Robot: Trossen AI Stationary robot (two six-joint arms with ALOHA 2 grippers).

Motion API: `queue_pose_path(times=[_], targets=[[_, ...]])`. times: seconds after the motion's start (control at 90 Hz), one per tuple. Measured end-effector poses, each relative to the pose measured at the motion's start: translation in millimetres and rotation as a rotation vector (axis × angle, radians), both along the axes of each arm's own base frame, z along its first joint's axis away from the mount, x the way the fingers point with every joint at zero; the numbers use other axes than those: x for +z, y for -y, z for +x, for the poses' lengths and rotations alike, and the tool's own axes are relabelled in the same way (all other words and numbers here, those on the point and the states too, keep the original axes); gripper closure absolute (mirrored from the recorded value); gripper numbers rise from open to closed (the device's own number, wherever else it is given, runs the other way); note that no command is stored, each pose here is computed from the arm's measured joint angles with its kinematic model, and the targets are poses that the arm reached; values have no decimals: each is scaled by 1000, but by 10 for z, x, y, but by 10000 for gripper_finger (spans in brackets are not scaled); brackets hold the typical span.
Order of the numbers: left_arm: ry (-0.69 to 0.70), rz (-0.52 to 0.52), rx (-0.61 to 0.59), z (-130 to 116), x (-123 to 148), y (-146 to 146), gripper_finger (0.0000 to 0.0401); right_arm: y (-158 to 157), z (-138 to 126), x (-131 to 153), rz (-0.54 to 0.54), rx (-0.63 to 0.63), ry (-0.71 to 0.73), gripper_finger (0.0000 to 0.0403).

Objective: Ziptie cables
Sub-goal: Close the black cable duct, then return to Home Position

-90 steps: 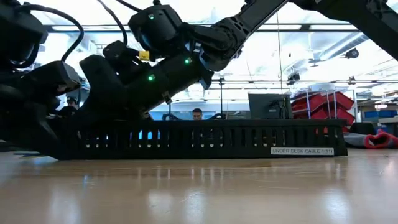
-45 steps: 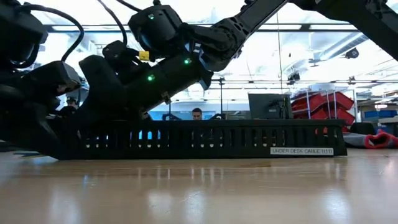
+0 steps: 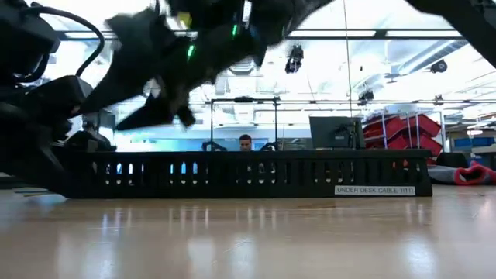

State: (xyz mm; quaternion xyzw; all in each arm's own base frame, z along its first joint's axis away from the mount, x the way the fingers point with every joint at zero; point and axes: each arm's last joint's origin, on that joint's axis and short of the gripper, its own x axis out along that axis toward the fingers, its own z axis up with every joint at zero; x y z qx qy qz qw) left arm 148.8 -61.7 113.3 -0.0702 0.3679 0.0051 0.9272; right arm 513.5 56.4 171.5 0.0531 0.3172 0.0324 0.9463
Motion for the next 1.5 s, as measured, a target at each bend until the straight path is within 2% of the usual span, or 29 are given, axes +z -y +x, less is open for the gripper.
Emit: queue_pose_path(times=[0.122, 0.278, 0.367, 0.456, 0.567, 0.689, 0.889, 1.033, 1.156, 1.2, 1.278, 1.356, 1.422, 1.5], targets=[[27, -120, 41, 22, 278, 22, 145, -123, -283, 498, -141, 5, -64, 115], [74, -162, 20, 8, 703, 24, 166, -346, -734, 1140, -320, -50, -43, 141], [99, -168, 21, -9, 920, 14, 179, -500, -976, 1350, -389, -75, -24, 154], [146, -154, 8, -13, 1138, 8, 190, -635, -1208, 1447, -428, -74, -10, 166], [214, -189, 9, 3, 1371, 15, 201, -754, -1485, 1458, -446, -51, 6, 179], [316, -191, -24, 33, 1622, 29, 210, -817, -1750, 1335, -436, -19, 71, 193], [452, -194, -52, 89, 1987, 54, 217, -663, -2273, 1223, -331, -52, 231, 211], [498, -183, -67, 134, 2197, 75, 215, -464, -2677, 1151, -203, -145, 193, 221], [543, -35, -146, 221, 2251, 116, 209, -352, -2915, 1100, -116, -196, 157, 221], [564, 12, -169, 270, 2231, 138, 206, -318, -2993, 1082, -118, -200, 148, 220], [655, -1, -149, 384, 2233, 150, 202, -233, -3123, 1046, -180, -233, 166, 218], [722, 23, -130, 471, 2219, 102, 198, -73, -3276, 1051, -226, -328, 210, 218], [708, 59, -102, 496, 2172, 12, 195, 68, -3437, 1070, -198, -369, 262, 219], [698, 84, -35, 474, 2145, -149, 192, 212, -3616, 1079, -128, -354, 345, 221]])
